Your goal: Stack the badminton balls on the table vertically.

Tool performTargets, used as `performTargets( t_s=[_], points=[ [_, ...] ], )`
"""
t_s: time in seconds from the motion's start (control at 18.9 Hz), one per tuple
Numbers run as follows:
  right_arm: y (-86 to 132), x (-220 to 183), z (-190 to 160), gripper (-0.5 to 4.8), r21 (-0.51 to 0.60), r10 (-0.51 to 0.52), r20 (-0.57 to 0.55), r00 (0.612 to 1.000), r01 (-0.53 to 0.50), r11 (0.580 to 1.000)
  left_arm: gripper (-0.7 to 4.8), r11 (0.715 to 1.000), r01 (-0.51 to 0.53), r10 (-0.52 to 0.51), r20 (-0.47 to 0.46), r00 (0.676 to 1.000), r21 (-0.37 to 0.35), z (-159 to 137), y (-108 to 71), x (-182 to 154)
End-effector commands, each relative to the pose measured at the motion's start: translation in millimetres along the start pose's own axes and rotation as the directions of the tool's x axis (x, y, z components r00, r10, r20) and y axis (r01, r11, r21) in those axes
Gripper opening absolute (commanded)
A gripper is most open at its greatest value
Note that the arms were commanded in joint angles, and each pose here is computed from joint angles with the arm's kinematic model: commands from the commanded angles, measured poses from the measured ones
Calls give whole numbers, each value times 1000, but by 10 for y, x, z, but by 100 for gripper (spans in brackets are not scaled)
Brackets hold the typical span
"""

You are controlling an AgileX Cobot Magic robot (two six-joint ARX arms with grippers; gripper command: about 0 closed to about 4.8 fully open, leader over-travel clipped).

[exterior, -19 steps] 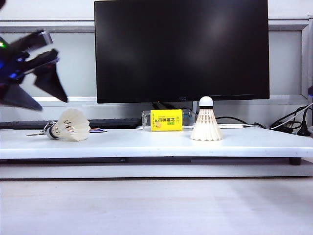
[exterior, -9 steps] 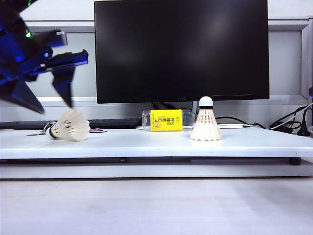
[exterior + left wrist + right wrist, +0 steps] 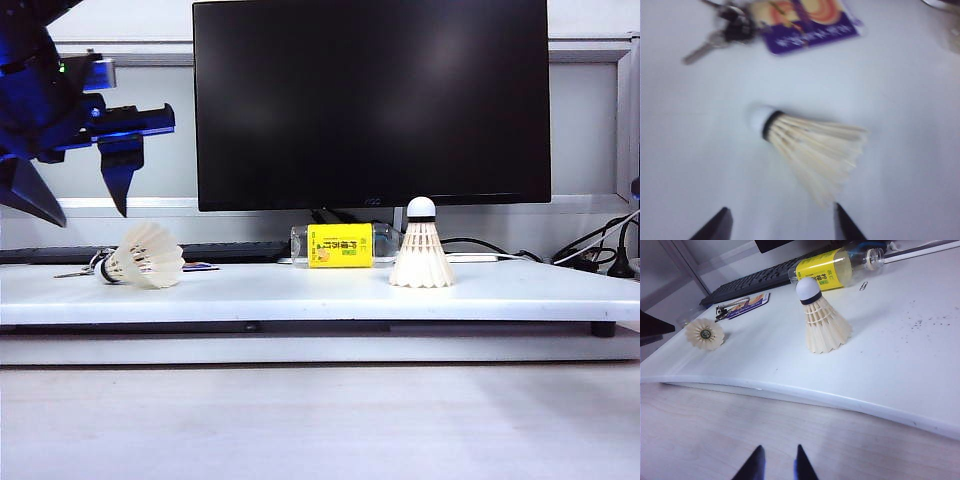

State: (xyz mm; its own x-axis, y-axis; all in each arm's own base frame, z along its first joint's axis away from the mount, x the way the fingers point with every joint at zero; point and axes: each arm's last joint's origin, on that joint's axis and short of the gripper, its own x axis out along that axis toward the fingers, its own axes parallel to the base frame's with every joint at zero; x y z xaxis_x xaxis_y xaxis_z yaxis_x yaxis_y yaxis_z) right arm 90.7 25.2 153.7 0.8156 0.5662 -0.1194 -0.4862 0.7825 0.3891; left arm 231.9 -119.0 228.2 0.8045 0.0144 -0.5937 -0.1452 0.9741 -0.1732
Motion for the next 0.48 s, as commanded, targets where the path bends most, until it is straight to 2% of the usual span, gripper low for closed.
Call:
performTargets(
  t_s=[0.05,0.21,0.37,0.48],
  points=[
    [1,-2,0,84,3,-2,-1,1000,2,1000,270,999,-27,28,32,999,-47,28,-2,-9],
    [1,-2,0,84,3,-2,-1,1000,2,1000,270,998,-31,33,43,998,-47,-4,-55,0],
    [1,-1,0,84,3,-2,-1,1000,2,1000,269,999,-49,49,64,997,2,-126,-209,15],
    [5,-1,0,84,3,2,-2,1000,-2,1000,269,995,-97,94,81,992,33,-175,-237,32]
  ],
)
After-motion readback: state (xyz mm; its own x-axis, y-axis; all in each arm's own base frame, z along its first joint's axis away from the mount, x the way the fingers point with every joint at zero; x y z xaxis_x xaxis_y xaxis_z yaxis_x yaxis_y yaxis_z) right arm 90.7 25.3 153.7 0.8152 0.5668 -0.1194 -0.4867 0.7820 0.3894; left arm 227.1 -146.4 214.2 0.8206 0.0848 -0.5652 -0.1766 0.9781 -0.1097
